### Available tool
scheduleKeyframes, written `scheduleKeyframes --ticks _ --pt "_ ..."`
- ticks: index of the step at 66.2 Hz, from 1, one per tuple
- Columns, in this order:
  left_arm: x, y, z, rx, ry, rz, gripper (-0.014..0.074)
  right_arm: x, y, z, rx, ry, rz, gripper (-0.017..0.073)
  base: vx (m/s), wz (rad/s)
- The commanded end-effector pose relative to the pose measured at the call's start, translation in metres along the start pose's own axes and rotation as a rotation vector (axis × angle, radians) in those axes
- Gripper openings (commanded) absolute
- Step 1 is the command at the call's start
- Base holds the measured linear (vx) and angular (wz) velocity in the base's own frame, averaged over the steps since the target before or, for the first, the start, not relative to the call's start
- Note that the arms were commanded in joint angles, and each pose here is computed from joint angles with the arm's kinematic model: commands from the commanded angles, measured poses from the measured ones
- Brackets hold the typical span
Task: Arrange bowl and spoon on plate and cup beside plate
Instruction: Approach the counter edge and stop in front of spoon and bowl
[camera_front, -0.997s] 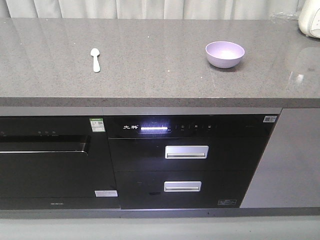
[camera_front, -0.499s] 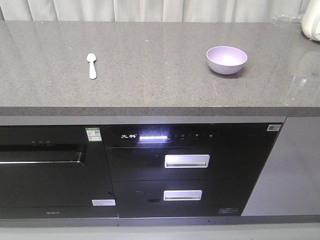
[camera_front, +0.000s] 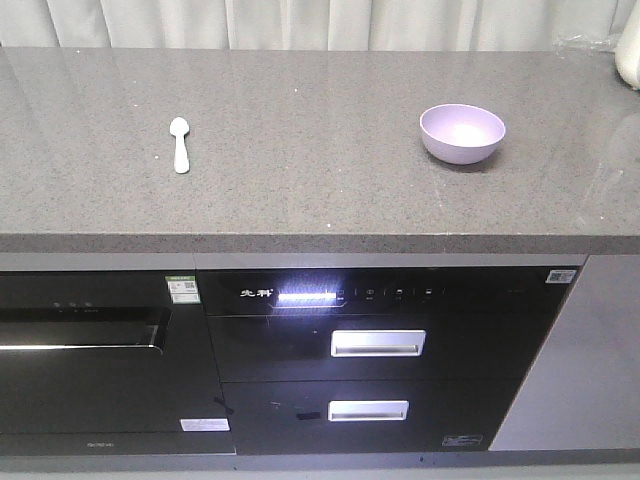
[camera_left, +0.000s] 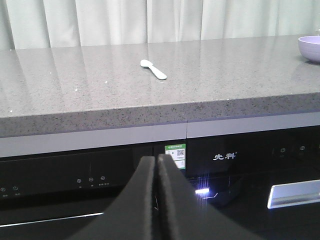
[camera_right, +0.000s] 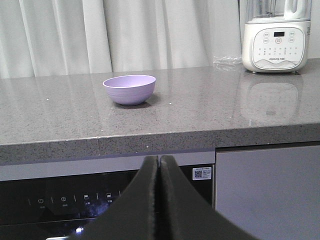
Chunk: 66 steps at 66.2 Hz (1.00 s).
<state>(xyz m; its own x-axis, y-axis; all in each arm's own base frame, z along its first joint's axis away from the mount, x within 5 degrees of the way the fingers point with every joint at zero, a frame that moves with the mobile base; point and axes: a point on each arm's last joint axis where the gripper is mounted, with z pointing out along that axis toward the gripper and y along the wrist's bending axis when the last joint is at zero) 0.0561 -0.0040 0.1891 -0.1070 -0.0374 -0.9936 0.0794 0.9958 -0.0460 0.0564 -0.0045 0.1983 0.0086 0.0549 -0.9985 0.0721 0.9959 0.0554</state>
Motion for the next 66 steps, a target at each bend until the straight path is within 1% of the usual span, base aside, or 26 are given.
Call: scheduleKeyframes --ticks 1,66 --pt "-0.0083 -0.0011 -0.0001 0.010 -0.067 -0.014 -0.0006 -0.0057 0.0011 -0.0006 -0.011 -0.077 -0.007 -0.0003 0.10 -0.01" --pt "-0.0083 -0.0011 -0.0001 0.010 -0.067 -0.014 -0.0006 -0.0057 0.0011 -0.0006 -0.011 -0.077 -0.007 -0.0003 0.09 -0.02"
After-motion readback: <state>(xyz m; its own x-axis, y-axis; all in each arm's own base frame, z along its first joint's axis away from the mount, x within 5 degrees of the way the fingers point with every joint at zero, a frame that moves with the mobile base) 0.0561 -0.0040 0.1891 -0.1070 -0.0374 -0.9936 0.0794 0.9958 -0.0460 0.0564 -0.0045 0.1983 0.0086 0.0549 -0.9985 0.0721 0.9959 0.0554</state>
